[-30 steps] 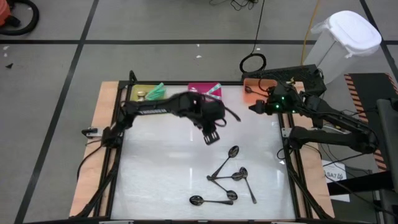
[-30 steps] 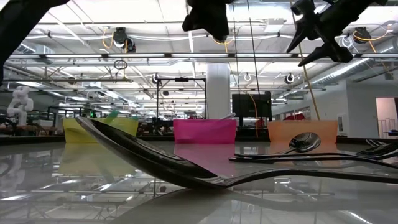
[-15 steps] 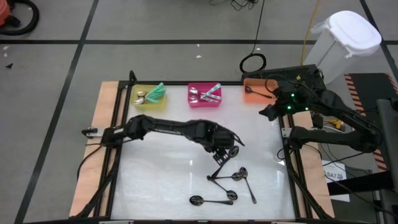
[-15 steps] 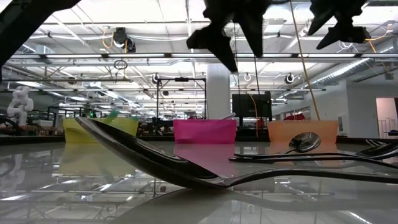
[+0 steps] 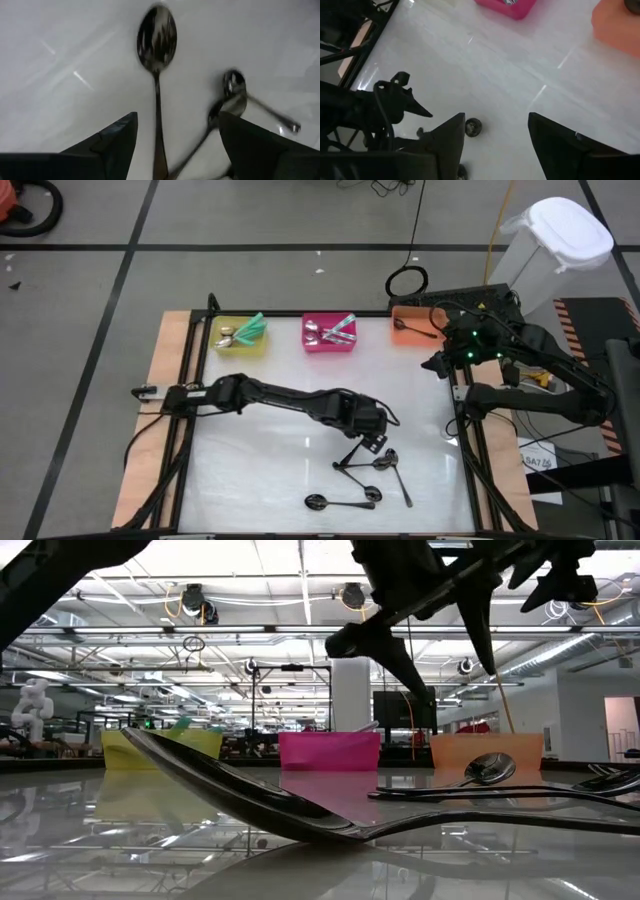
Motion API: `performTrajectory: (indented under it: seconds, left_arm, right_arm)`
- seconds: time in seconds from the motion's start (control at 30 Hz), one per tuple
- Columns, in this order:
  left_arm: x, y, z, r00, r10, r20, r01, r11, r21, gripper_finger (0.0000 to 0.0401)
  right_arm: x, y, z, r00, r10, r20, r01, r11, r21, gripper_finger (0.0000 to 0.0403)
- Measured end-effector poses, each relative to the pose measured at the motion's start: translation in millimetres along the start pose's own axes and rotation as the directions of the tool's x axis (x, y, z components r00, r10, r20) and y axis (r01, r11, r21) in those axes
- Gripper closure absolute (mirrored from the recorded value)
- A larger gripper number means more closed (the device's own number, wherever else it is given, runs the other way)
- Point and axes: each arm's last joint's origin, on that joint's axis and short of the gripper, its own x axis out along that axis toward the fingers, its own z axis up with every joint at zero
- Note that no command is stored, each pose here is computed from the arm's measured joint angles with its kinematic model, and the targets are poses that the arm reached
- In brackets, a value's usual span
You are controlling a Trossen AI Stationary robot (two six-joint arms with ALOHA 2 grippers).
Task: Sort silverware by color (type)
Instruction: Put the black spoon into the orange bin
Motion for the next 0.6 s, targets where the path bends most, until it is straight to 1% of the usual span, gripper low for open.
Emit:
performTrajectory:
  seconds: [0.1,0.2,0.27,0.33,0.4,0.53,0.6]
  left_arm:
    - [6,2,2,0.999,0.029,0.034,-0.030,1.000,0.005,0.0126]
    - [17,1,4,0.998,0.019,0.059,-0.024,0.996,0.081,0.0126]
    - [26,3,1,0.998,0.038,0.045,-0.044,0.991,0.128,0.0126]
    - [39,3,-4,0.998,0.049,0.030,-0.053,0.988,0.144,0.0126]
    - [48,8,-10,0.995,0.103,-0.005,-0.101,0.983,0.155,0.0126]
    - [54,5,-13,0.997,0.078,-0.002,-0.076,0.983,0.170,0.0127]
    - [61,2,-12,0.999,0.045,0.018,-0.047,0.983,0.175,0.0134]
  right_arm:
    - [0,0,0,1.000,-0.001,-0.001,0.001,1.000,-0.010,0.0191]
    - [0,0,0,1.000,-0.003,-0.003,0.003,1.000,-0.019,0.0191]
    - [0,0,-1,1.000,-0.005,-0.004,0.005,1.000,-0.027,0.0191]
    - [0,0,-1,1.000,-0.006,-0.004,0.006,0.999,-0.032,0.0191]
    - [0,-1,-1,1.000,-0.007,-0.005,0.007,0.999,-0.032,0.0191]
    - [0,0,0,1.000,-0.008,-0.001,0.008,0.999,-0.031,0.0190]
    - [0,0,0,1.000,-0.009,0.000,0.009,0.999,-0.034,0.0190]
